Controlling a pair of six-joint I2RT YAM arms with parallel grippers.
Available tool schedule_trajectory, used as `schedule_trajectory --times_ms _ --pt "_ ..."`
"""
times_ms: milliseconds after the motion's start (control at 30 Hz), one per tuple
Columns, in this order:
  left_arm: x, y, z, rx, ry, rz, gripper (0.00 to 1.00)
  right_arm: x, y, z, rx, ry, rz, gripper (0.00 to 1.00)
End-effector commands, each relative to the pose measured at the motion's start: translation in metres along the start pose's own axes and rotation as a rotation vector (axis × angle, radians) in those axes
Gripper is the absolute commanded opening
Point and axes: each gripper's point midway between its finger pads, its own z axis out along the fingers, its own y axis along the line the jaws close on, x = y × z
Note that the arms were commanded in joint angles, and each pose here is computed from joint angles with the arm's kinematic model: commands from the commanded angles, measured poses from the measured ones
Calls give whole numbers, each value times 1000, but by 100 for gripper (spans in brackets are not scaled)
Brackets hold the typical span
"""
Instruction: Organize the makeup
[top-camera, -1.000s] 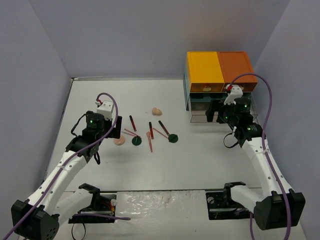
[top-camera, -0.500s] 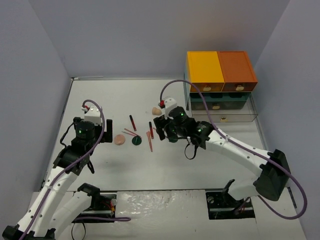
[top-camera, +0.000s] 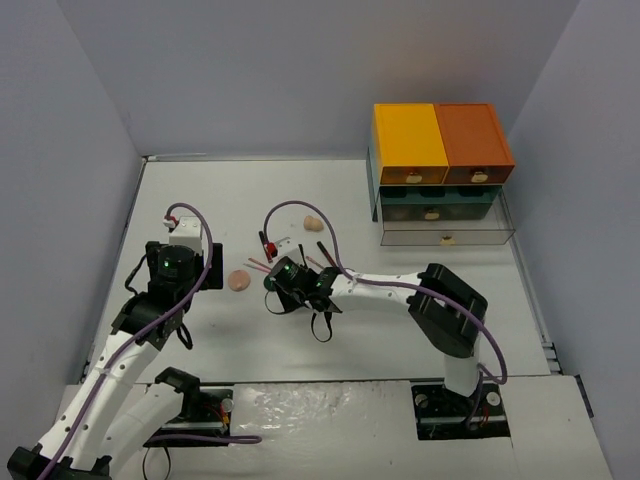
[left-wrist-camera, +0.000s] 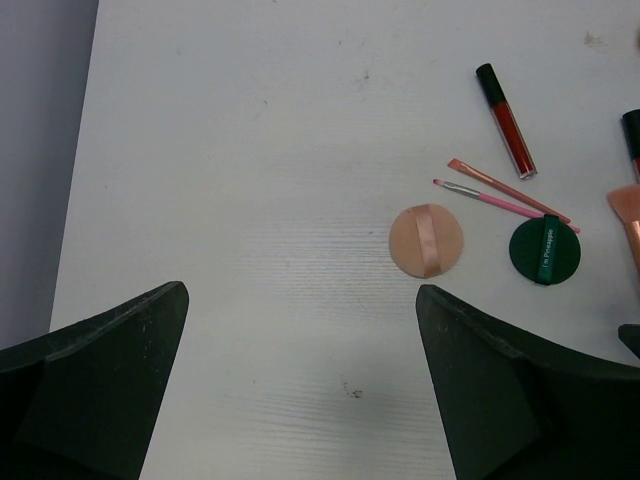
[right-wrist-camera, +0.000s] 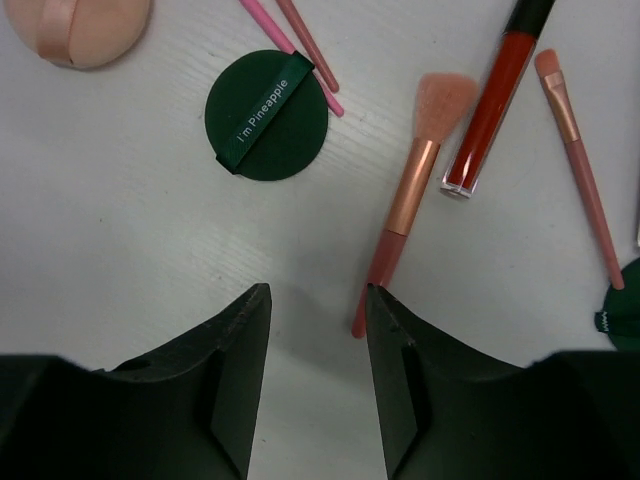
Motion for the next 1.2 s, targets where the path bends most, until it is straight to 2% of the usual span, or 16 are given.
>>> schedule_trajectory --times_ms 0,400,567,733,833,1000,1167 --pt "-24 3 -2 -17 -72 -35 97 -35 2 10 71 -126 138 36" --pt "-22 0 0 -1 -64 -20 97 -22 -18 22 163 -121 160 34" --pt "-22 -1 1 1 -62 -14 97 -10 -23 34 177 -85 154 30" --pt "-22 -1 1 1 -60 -8 97 3 -25 42 183 -50 147 17" --pt "-22 -1 2 1 -58 -4 97 10 -26 42 181 -36 144 3" --pt "-22 -2 3 2 -57 -2 97 -26 -23 10 137 -121 155 0" --pt "-21 -2 3 4 -55 -1 97 -99 -34 -61 101 -293 119 0"
